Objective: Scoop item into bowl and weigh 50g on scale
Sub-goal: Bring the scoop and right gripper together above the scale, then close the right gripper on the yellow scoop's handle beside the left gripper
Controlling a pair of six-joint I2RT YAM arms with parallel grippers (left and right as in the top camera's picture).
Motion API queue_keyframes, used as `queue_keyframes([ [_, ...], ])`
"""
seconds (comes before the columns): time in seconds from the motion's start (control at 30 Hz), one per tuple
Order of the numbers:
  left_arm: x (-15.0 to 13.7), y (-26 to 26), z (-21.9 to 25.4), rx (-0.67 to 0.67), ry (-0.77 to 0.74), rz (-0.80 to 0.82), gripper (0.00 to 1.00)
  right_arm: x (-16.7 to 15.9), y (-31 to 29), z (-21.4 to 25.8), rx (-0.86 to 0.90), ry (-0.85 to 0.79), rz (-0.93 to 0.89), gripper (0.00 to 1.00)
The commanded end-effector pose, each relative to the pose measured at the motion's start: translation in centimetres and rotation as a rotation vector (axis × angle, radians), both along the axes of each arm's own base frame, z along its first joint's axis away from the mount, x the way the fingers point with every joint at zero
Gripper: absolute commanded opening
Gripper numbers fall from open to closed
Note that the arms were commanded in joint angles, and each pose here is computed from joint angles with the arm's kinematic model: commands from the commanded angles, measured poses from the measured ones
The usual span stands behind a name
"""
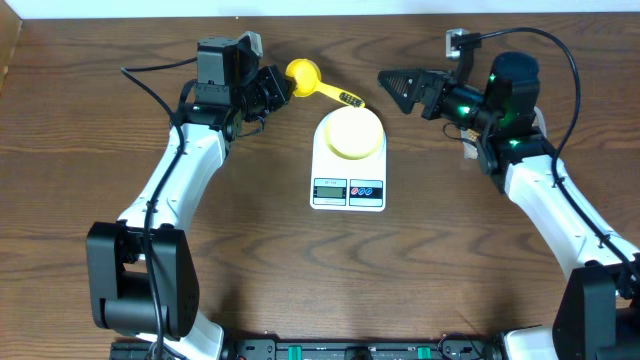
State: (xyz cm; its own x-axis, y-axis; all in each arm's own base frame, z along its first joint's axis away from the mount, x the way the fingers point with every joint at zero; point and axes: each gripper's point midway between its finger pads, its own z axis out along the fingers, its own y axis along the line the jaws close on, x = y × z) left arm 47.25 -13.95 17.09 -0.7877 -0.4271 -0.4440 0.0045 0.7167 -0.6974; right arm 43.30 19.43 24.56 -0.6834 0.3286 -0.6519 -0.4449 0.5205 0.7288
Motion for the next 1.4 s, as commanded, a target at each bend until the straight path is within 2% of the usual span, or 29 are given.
queue_keyframes([
  [0.0,0.1,-0.3,1.9,-0.049,-0.011,0.012,0.08,0.1,1.3,0.5,-0.026,-0.034,-0.005,0.98],
  [0.27,-0.2,-0.8,2.1,-0.096,0.014,0.002,0.08,-0.8,4.2,-0.2,-0.073,-0.058,0.022,0.99],
  [0.5,-0.8,-1.6,2.5,-0.160,0.047,-0.025,0.08,-1.0,4.5,-0.2,-0.072,-0.059,0.030,0.99],
  [0.7,-1.1,-2.5,2.7,-0.245,0.125,0.015,0.08,-0.8,4.6,-0.1,-0.076,-0.068,0.014,0.99],
  [0.87,-1.5,-3.6,2.7,-0.243,0.125,-0.010,0.08,-0.9,5.4,0.4,-0.069,-0.088,0.012,0.95],
  [1.03,-1.6,-4.2,2.6,-0.244,0.136,0.000,0.08,-1.1,6.2,1.0,-0.065,-0.117,0.012,0.84],
  [1.37,-1.6,-4.1,2.6,-0.276,0.173,0.038,0.08,-0.6,5.9,0.8,-0.078,-0.115,-0.026,0.74],
])
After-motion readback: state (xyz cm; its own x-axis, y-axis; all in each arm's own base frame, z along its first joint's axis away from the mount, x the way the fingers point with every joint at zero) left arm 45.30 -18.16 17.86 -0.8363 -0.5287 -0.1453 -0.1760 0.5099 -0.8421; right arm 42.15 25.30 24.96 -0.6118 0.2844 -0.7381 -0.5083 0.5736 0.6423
